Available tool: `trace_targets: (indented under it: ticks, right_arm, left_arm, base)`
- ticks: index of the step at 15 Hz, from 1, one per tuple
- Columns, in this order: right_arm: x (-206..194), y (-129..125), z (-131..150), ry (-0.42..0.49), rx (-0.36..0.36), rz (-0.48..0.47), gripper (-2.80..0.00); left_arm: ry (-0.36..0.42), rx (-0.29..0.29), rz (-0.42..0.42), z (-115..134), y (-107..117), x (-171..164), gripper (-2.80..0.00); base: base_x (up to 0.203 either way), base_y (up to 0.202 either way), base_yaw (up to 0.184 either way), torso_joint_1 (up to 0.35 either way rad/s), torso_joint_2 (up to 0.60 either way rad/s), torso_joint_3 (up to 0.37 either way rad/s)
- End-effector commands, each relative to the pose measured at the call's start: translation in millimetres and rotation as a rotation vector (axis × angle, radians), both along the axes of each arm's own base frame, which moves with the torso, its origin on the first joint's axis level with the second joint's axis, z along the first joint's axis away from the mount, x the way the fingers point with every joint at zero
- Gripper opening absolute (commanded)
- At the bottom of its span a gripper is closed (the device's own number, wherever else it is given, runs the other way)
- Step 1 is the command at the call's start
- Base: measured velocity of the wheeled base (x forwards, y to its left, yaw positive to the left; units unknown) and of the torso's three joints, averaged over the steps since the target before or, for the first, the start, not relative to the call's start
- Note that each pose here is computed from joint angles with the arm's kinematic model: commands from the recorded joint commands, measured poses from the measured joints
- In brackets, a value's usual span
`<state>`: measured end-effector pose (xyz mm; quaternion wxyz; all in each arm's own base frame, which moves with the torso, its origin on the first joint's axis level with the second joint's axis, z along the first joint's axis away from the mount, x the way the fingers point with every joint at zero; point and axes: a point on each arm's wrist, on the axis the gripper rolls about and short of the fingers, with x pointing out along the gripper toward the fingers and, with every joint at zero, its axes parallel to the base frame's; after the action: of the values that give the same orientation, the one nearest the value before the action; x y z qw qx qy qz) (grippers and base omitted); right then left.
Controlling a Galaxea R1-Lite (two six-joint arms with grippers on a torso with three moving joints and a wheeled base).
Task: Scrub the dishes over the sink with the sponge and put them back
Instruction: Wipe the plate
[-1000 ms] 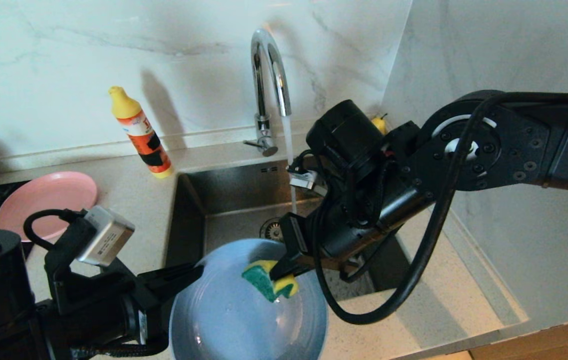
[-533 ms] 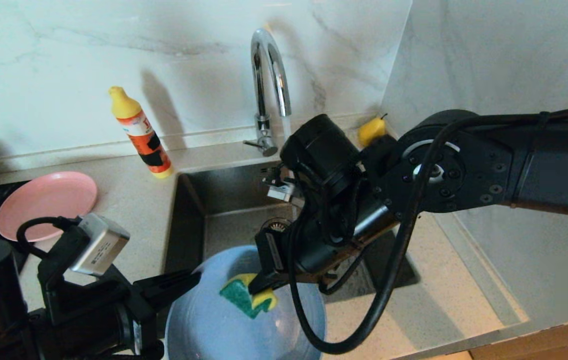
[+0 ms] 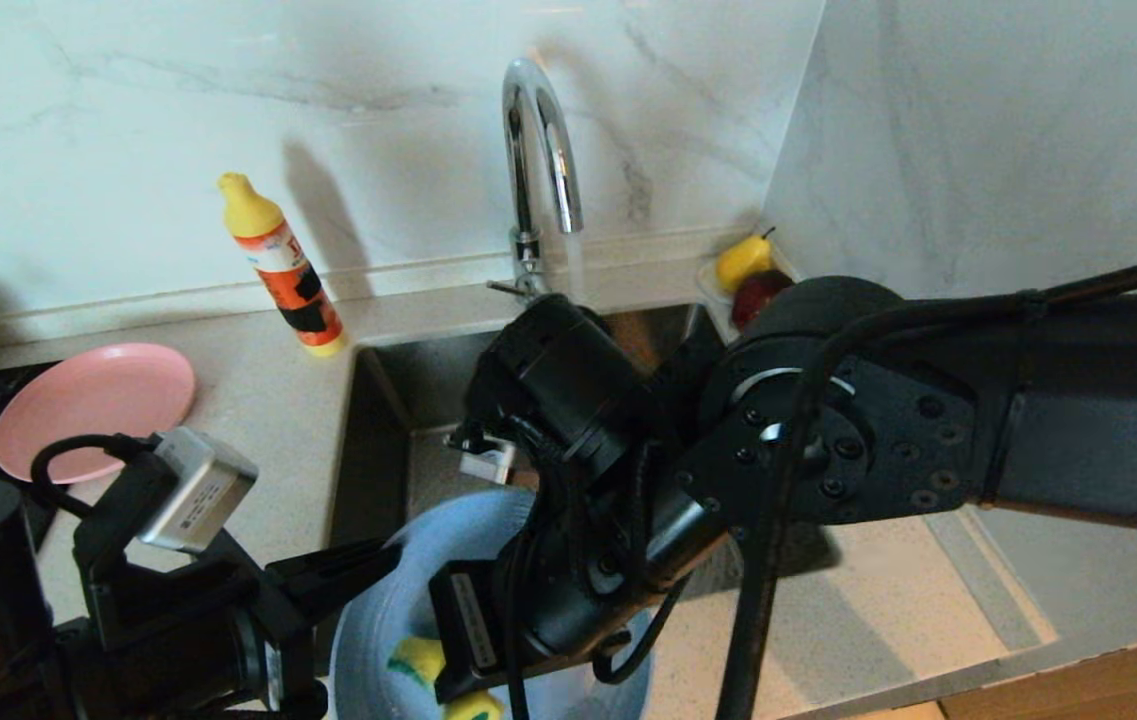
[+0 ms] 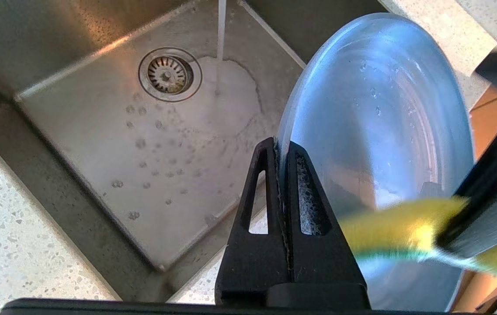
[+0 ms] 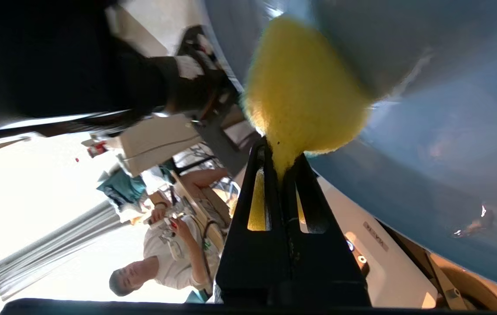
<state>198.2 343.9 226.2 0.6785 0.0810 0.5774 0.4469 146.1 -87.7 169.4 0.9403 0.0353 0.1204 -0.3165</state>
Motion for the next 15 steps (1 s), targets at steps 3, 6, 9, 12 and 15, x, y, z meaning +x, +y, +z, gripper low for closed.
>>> trace_targets:
  ticks: [3,6,9,12,15]
  right_arm:
    - [1,-3,-14,0.048,-0.088,-0.008,-2.80]
    - [8,-17,-10,0.051,-0.094,-0.043,-2.80]
    - [9,-30,-6,0.054,-0.100,-0.064,-2.80]
    - [13,-43,-4,0.058,-0.104,-0.092,-2.80]
    - [17,-59,0,0.060,-0.103,-0.127,-2.80]
  left_arm:
    - [-0.008,-0.015,0.003,3,0,1,-2.80]
    - [-0.009,-0.017,0.003,4,0,1,-2.80]
    - [-0.013,-0.019,0.006,4,0,1,-2.80]
    - [-0.015,-0.020,0.007,5,0,0,-2.80]
    - [-0.024,-0.026,0.008,7,0,0,-2.80]
  base:
    - [0.000,0.000,0.000,0.000,0.00,0.000]
    - [0.000,0.000,0.000,0.000,0.00,0.000]
    - [0.000,0.000,0.000,0.000,0.00,0.000]
    - [0.000,0.000,0.000,0.000,0.00,0.000]
    - [0.000,0.000,0.000,0.000,0.00,0.000]
